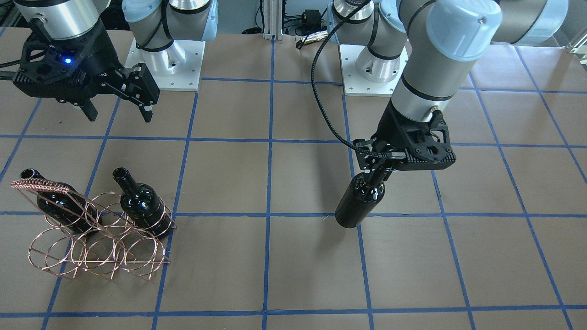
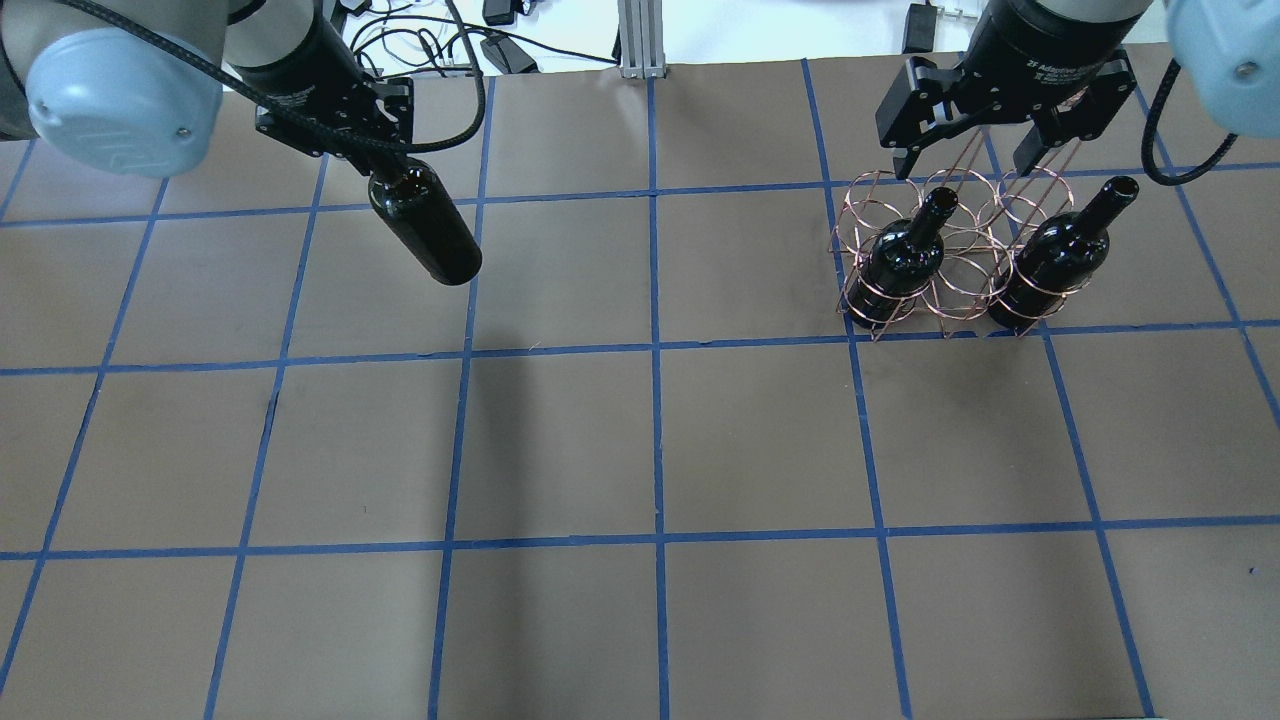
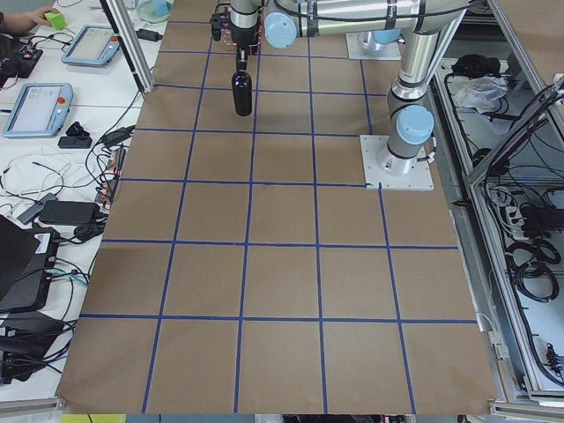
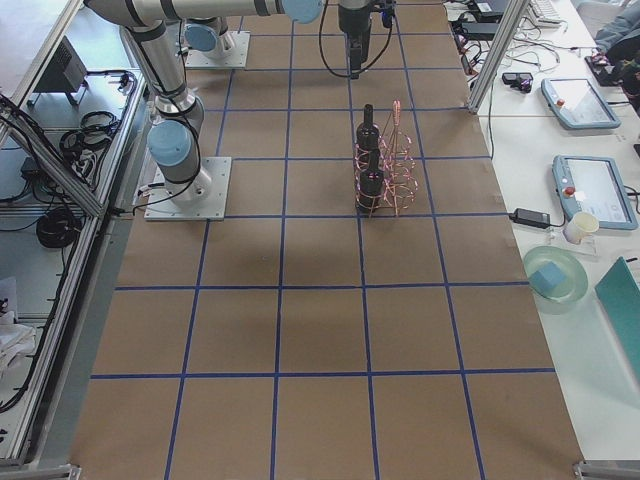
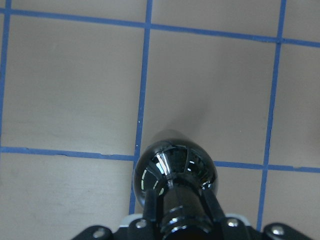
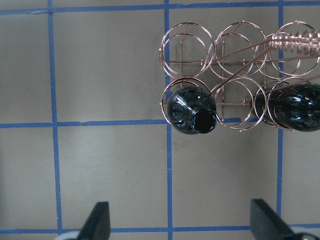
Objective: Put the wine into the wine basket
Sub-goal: 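Carry the bottle toward the table center, swinging it upright, left gripper, then set the bottle upright on the table and open the left gripper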
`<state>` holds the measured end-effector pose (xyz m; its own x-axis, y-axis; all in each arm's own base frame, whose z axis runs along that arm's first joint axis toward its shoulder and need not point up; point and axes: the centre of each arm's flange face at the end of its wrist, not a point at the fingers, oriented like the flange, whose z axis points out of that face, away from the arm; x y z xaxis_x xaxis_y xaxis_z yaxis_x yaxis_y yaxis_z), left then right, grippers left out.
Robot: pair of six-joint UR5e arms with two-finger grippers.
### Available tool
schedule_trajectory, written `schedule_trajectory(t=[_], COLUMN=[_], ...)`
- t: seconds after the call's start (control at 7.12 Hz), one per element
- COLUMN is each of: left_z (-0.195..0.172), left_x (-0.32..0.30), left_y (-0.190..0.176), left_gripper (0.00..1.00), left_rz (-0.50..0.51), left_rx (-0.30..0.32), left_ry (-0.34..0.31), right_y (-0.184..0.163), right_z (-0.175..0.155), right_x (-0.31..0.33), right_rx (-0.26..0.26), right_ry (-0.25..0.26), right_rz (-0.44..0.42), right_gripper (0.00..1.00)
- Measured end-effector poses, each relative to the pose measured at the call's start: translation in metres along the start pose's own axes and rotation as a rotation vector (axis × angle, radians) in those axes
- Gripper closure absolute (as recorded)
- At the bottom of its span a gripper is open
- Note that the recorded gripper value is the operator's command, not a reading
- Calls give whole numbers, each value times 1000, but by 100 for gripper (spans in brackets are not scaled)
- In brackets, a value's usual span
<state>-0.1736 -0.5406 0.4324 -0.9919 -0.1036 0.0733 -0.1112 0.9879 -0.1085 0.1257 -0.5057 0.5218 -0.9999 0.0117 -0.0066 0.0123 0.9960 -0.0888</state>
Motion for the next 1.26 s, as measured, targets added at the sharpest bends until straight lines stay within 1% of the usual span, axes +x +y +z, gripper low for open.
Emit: schedule_trajectory(t=[0.28,0.56,1.26], left_z=[14,34,50], left_x=[22,32,35], left_y=[29,49,60], left_gripper=[100,100,100], left_rz=[20,38,47], left_rx=[-38,-84,-122], left_ry=[-2,-8,-11], right_y=[0,0,0], right_z=[0,0,0], right_x=[0,0,0], right_rx=[1,1,1], right_ry=[-1,0,-1], right_rz=[0,0,0], right_gripper=[0,0,0])
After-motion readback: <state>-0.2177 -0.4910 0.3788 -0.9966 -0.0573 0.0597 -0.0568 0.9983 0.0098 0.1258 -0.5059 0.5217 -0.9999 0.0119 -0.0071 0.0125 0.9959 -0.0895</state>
